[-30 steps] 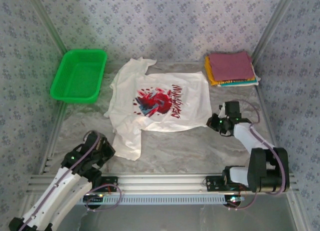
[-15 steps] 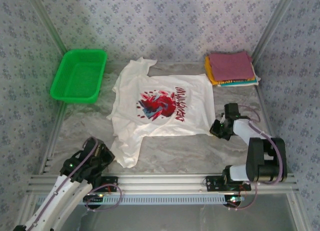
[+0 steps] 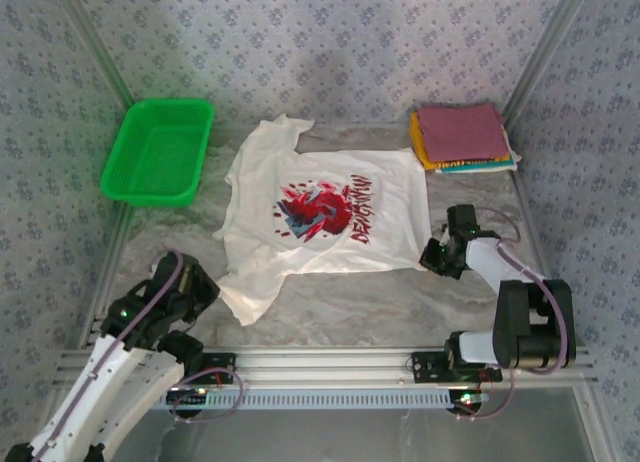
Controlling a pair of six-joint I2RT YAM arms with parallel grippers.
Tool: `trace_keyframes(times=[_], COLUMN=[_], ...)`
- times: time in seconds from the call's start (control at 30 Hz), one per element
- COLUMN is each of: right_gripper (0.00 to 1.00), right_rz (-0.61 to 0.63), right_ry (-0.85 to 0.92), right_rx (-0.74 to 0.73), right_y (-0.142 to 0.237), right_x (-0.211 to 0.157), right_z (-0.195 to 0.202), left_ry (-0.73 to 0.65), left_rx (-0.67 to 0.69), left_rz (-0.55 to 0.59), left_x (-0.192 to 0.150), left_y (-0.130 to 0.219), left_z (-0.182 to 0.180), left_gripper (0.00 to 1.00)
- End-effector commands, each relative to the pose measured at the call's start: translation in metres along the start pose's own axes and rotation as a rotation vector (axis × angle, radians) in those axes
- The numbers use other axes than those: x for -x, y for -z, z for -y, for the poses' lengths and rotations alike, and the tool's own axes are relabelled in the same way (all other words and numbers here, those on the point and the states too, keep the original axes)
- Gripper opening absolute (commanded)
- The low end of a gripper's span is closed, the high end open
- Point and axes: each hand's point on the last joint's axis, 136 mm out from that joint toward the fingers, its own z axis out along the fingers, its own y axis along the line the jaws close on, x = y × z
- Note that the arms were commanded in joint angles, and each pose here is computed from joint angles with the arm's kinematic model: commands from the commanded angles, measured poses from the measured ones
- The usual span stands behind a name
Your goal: Fold and stack the t-shirts
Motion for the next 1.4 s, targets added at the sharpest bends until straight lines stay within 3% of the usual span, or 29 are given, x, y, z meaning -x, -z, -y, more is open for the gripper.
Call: trace_keyframes(times=[0.0, 0.13, 0.27, 0.5, 0.7, 0.97, 1.37], right_gripper=[0.00, 0.00, 0.00, 0.00, 0.00, 0.00, 0.00], right_rz=[0.077, 0.109, 0.105, 0.058, 0.079, 0.172, 0.192], right_ry=[0.081, 0.136, 0.171, 0.181, 0.168, 0.230, 0.235], right_rx=[-0.030, -0.038, -0.040, -0.065, -0.062, -0.017, 0.011], right_y=[0.021, 0.035, 0.036, 0.033, 0.050, 0.071, 0.072], right_x=[0.014, 0.020, 0.015, -0.006, -0.008, 0.015, 0.027], right_z=[-0.008, -0.019, -0.026, -0.027, -0.028, -0.048, -0.055], left_ry=[-0.087, -0.175, -0.200, -0.165, -0.234, -0.360, -0.345], left_rx=[-0.039, -0.067, -0.023, 0.024, 0.031, 0.098, 0.068], left_rz=[0.174, 0.284, 0.332, 0.332, 0.328, 0.303, 0.231], left_x=[0.046, 0.078, 0.090, 0.078, 0.081, 0.102, 0.129], left_y=[0.043, 0.083, 0.106, 0.107, 0.111, 0.085, 0.042], left_z=[0.033, 0.065, 0.061, 0.027, 0.034, 0.069, 0.084], left_gripper=[0.00, 0.00, 0.00, 0.00, 0.00, 0.00, 0.00])
